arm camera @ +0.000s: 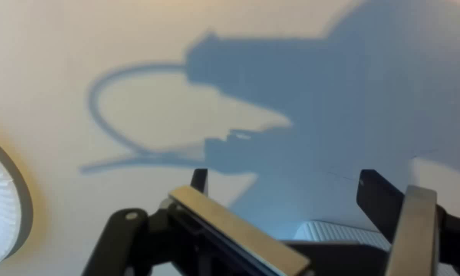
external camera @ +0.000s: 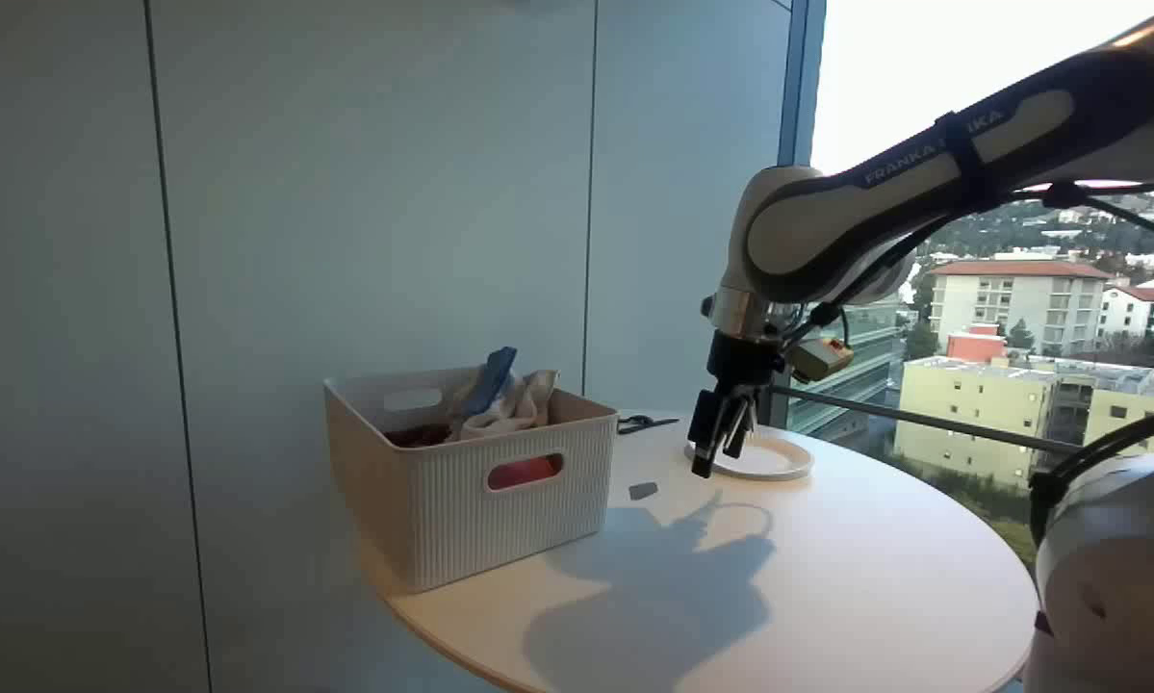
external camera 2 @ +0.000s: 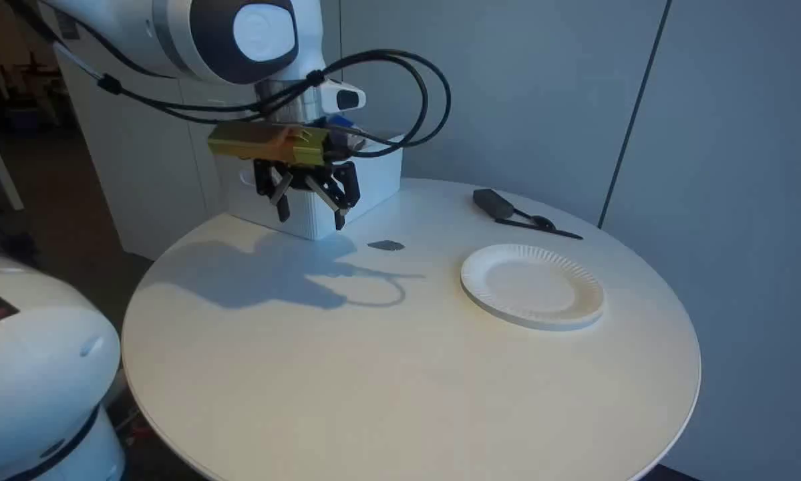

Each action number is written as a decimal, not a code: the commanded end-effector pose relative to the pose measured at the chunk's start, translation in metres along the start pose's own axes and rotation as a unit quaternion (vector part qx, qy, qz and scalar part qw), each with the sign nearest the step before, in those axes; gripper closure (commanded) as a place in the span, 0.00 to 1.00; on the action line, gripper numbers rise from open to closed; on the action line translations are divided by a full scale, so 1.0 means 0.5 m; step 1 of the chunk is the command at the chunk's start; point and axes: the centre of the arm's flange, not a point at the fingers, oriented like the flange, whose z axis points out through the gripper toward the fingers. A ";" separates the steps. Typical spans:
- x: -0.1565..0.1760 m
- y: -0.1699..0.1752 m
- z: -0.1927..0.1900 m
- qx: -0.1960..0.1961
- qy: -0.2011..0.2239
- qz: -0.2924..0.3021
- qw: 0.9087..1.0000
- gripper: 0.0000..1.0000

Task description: Remove all the objects in the basket

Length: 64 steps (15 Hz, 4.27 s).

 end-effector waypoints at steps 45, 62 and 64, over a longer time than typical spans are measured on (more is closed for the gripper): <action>0.602 -0.160 -0.137 -0.231 0.033 -0.515 0.825 0.00; 0.526 -0.143 -0.041 -0.134 -0.050 -0.619 0.772 0.00; 0.526 -0.152 -0.025 -0.132 0.001 -0.641 0.756 0.00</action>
